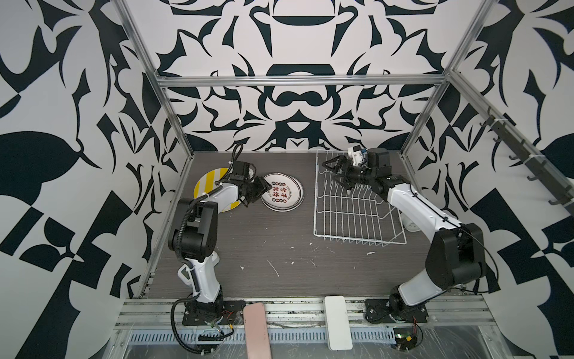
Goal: Unload the plates from the dish rack
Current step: Place the plate among the plates.
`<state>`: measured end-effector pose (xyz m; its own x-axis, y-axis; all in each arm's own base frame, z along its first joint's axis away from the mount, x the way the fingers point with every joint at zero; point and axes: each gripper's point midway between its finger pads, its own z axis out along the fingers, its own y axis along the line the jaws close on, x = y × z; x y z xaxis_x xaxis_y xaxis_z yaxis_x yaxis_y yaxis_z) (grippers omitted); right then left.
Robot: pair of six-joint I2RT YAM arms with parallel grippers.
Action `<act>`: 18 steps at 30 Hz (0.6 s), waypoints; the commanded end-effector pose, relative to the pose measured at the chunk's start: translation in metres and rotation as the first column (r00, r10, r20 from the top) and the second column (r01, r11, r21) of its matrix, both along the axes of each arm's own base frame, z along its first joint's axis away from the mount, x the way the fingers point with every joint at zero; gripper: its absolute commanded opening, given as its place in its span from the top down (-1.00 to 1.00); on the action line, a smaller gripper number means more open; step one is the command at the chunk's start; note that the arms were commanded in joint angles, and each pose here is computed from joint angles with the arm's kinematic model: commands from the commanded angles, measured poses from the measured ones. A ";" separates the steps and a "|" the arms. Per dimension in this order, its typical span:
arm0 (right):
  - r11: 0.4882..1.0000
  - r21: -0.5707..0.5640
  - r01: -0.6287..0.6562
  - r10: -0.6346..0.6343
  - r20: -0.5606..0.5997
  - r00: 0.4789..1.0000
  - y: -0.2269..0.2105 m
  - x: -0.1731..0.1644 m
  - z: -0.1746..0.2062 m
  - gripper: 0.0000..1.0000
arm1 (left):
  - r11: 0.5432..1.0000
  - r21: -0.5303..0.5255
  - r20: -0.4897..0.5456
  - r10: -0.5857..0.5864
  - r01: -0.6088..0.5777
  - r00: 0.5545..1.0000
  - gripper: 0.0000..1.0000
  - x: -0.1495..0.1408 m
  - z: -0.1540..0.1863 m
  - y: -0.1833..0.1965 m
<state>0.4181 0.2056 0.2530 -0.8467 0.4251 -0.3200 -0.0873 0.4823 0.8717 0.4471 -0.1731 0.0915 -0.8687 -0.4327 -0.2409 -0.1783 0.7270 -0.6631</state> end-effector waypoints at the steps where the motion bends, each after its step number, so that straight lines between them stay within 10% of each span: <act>1: 1.000 0.015 -0.006 0.004 0.103 0.995 -0.002 -0.002 0.031 -0.98 | 0.998 0.065 -0.020 -0.015 0.017 1.000 -0.26 -0.001 -0.003 0.008; 18: 1.000 0.017 -0.004 0.003 0.097 0.995 -0.001 0.001 0.031 -0.98 | 0.994 0.099 -0.064 -0.036 0.042 0.997 -0.52 -0.001 -0.013 0.009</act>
<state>0.4184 0.2057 0.2537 -0.8456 0.4253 -0.3225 -0.0902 0.4816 0.8717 0.4423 -0.1658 0.0767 -0.8981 -0.3799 -0.2216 -0.1899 0.7894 -0.5837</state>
